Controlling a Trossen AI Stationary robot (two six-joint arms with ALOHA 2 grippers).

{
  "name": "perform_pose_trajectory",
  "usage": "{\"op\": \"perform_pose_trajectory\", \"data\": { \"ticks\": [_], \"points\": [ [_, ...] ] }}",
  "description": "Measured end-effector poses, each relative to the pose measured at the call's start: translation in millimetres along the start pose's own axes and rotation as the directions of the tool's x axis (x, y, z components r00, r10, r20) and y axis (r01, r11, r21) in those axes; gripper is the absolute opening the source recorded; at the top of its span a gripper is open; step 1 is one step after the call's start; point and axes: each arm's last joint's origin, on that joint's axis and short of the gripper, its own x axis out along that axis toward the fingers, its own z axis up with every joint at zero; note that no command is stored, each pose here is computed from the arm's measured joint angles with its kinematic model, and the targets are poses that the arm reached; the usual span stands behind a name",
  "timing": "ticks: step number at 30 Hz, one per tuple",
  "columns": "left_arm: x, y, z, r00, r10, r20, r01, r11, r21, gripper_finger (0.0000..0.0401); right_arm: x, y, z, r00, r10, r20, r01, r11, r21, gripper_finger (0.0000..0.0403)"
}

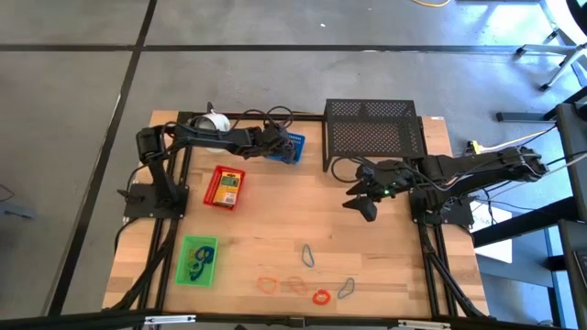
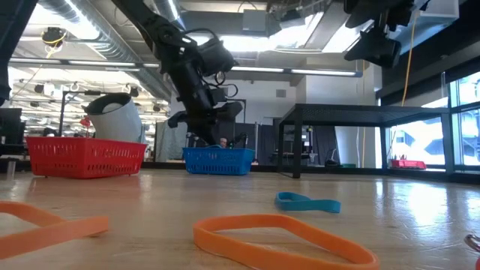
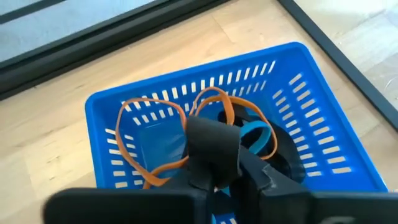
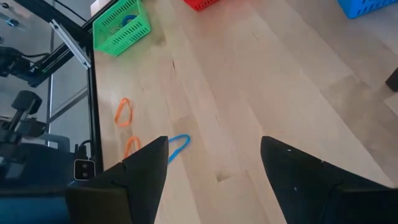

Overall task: Pick & Place Office Desk Supplies
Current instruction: Put the black rubber band into the blue bin, then put the orange rubber band into the blue bin

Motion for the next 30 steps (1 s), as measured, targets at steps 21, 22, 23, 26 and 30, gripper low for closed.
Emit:
{"op": "perform_pose_trajectory", "data": {
  "ticks": [21,22,23,26,30],
  "points": [
    [-76,-23,3,0.928,-0.365,-0.075,0.372,0.922,0.111,0.018,0,-2,-3,0.999,-0.023,-0.028,0.021,0.998,-0.052,0.0259],
    [-85,-31,-2,0.907,-0.413,-0.086,0.422,0.896,0.139,0.0179,0,-2,-3,0.999,-0.023,-0.029,0.021,0.998,-0.058,0.0259],
    [-94,-40,-8,0.887,-0.451,-0.105,0.462,0.871,0.165,0.0179,0,-2,-3,0.999,-0.023,-0.03,0.022,0.998,-0.064,0.0259],
    [-120,-69,-38,0.829,-0.53,-0.177,0.559,0.79,0.252,0.0181,0,-2,-3,0.999,-0.024,-0.03,0.021,0.995,-0.093,0.0259],
    [-159,-102,-87,0.745,-0.604,-0.282,0.666,0.647,0.372,0.0186,0,-2,-3,0.999,-0.025,-0.031,0.021,0.991,-0.131,0.0259]
  ]
}}
